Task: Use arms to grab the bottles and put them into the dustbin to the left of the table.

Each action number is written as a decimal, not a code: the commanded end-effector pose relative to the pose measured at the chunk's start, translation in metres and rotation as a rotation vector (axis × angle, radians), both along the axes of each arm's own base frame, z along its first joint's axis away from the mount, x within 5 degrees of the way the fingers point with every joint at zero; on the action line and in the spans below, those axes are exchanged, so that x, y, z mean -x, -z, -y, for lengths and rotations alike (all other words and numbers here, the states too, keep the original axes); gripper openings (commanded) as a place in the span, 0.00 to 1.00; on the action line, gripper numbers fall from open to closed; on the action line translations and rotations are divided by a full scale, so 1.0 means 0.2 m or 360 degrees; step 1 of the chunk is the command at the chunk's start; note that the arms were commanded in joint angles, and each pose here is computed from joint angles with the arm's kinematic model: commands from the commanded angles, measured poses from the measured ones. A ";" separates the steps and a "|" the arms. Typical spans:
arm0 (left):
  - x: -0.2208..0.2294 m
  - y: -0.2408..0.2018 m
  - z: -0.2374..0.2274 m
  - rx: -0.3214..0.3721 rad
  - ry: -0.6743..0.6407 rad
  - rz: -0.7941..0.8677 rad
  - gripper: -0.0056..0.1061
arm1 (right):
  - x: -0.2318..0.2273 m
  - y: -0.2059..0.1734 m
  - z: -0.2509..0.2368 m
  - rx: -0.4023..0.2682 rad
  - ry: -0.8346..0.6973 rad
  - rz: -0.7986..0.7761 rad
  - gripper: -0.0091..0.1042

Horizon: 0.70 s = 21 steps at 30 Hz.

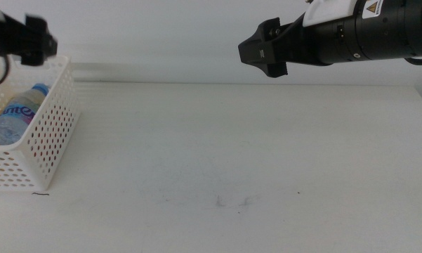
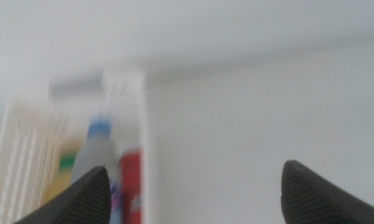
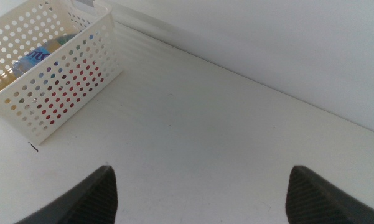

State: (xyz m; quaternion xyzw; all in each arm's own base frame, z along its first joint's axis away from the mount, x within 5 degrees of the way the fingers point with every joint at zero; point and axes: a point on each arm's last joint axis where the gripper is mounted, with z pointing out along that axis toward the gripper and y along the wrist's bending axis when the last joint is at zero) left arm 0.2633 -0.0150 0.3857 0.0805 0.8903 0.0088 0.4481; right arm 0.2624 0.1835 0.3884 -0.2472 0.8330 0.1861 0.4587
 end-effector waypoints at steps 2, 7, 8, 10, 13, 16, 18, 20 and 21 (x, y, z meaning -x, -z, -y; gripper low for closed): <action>0.26 -0.11 0.07 0.0052 0.0122 0.0286 0.89 | 0.00 0.00 0.01 0.0001 0.0003 0.0015 0.80; 0.53 -0.15 0.08 0.0114 0.0201 0.0457 0.89 | 0.00 0.00 0.01 0.0001 0.0003 0.0015 0.80; 0.55 -0.14 0.08 0.0132 0.0201 0.0469 0.89 | 0.00 0.00 0.01 0.0001 0.0003 0.0015 0.80; 0.59 -0.14 0.08 0.0166 0.0197 0.0489 0.89 | 0.00 0.00 0.01 0.0001 0.0003 0.0015 0.80; 0.64 -0.15 0.07 0.0204 0.0196 0.0507 0.89 | 0.00 0.00 0.01 0.0001 0.0003 0.0015 0.80; 0.66 -0.16 0.07 0.0219 0.0196 0.0539 0.89 | 0.00 0.00 0.01 0.0001 0.0003 0.0015 0.80; 0.67 -0.17 0.07 0.0221 0.0195 0.0560 0.89 | 0.00 0.00 0.01 0.0001 0.0003 0.0015 0.80; 0.67 -0.17 0.07 0.0221 0.0195 0.0560 0.89 | 0.00 0.00 0.01 0.0001 0.0003 0.0015 0.80; 0.67 -0.17 0.07 0.0221 0.0195 0.0560 0.89 | 0.00 0.00 0.01 0.0001 0.0003 0.0015 0.80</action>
